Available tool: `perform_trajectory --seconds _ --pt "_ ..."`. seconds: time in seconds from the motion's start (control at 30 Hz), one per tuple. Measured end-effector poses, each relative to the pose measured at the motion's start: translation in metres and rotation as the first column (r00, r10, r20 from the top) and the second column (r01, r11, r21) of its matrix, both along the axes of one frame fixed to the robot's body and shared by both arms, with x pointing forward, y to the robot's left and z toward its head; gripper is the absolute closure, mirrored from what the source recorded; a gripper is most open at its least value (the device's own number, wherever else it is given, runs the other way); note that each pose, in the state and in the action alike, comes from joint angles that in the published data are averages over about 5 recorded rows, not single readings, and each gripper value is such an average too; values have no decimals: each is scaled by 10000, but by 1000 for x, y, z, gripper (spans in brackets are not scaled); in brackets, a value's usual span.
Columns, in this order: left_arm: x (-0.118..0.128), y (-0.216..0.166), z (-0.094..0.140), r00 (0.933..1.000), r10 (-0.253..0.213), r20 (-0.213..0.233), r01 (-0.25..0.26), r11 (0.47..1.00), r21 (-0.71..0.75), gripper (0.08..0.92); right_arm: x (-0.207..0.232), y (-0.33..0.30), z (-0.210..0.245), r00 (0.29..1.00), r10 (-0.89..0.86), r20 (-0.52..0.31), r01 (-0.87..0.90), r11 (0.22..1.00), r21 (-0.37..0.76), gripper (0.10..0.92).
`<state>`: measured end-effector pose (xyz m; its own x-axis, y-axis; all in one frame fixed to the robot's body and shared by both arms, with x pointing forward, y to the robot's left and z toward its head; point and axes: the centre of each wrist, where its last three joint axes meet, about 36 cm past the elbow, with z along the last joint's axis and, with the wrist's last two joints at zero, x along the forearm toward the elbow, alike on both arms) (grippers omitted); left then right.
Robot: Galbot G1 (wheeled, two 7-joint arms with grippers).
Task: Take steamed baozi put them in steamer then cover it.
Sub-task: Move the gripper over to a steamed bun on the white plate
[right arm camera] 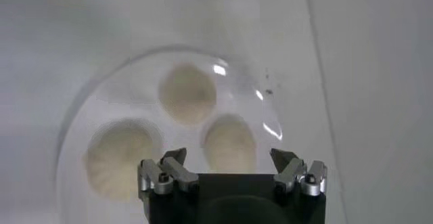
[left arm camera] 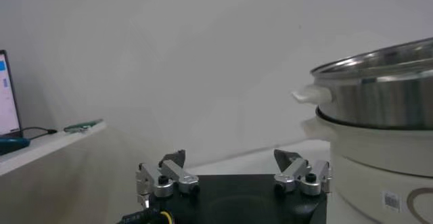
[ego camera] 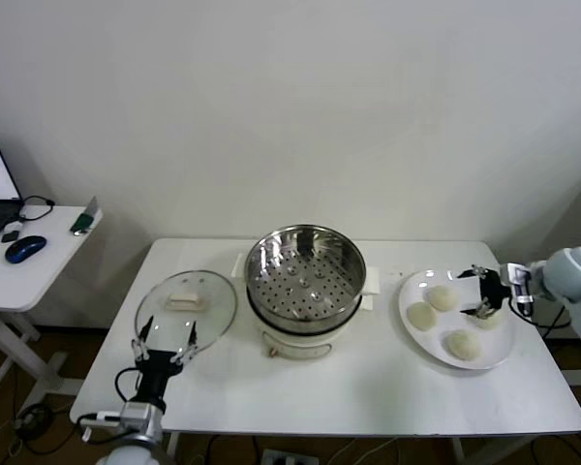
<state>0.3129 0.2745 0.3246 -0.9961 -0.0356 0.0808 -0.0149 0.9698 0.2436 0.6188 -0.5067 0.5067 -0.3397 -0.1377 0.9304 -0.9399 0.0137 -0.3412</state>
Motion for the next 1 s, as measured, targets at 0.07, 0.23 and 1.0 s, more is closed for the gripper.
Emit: perform_trajectory --seconds 0.07,0.23,1.0 --pt "0 1 -1 10000 22 -25 -22 10000 18 177 10 3 -2 9998 83 -202 -89 9995 -299 200" --pt "1 5 -3 9999 91 -121 -90 9999 81 177 34 12 -12 9983 185 -561 -231 9964 -819 200" --pt "0 16 -8 9980 416 -466 -402 9987 310 177 91 66 -60 9884 187 -1505 -386 9907 -1303 200"
